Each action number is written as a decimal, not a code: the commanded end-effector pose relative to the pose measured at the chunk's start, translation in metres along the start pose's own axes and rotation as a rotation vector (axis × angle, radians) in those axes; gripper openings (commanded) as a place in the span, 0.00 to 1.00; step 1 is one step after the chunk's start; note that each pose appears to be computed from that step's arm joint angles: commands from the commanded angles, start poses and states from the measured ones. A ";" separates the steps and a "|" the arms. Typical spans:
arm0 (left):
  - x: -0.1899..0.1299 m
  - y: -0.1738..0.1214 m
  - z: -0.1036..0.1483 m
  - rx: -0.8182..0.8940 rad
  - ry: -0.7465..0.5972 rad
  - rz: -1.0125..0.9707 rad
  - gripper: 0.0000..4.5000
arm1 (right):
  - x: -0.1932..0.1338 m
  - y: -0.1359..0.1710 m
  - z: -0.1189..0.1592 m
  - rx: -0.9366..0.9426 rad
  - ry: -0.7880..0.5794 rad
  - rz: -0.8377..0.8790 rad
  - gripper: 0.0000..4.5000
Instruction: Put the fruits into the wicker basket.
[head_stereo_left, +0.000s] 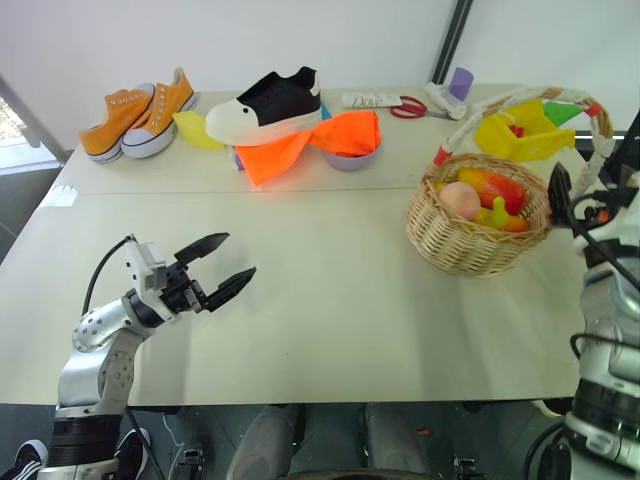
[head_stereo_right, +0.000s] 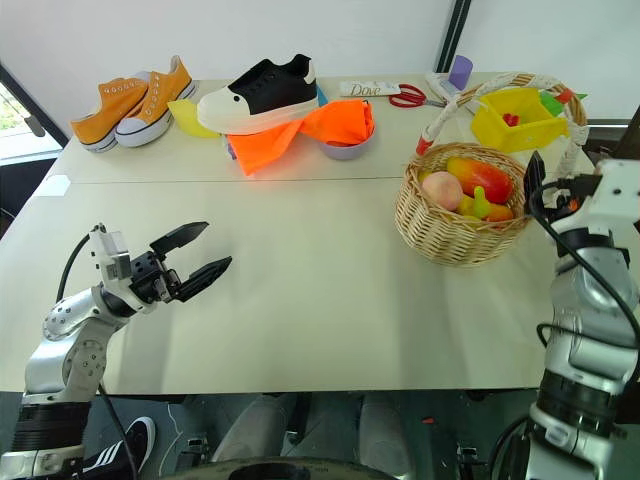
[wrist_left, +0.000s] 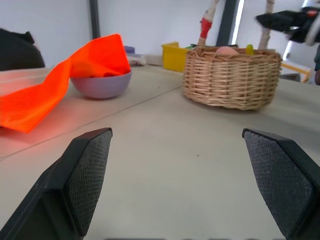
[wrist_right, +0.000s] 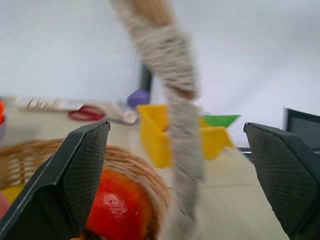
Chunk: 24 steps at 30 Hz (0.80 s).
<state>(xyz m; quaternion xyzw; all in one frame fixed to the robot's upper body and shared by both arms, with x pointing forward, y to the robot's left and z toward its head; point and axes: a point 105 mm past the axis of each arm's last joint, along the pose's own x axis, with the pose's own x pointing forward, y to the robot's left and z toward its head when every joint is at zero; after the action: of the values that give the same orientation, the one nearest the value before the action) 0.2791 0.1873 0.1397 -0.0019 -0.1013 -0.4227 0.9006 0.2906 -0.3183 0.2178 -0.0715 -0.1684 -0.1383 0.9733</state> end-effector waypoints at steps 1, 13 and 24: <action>0.002 0.004 0.006 0.015 -0.016 0.018 1.00 | -0.016 0.001 0.031 -0.021 -0.119 -0.019 0.99; -0.013 0.053 0.004 0.077 0.025 0.362 1.00 | -0.073 0.173 0.012 0.212 0.037 0.853 0.99; -0.067 0.090 0.021 0.174 0.036 0.690 1.00 | -0.088 0.217 -0.017 0.139 0.164 1.354 0.99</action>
<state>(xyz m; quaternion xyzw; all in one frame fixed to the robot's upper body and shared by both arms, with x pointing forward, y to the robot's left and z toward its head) 0.3067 0.2862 0.1430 0.0275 -0.0949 -0.1091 0.9891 0.2810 -0.1012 0.1424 -0.0836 0.0073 0.4943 0.8652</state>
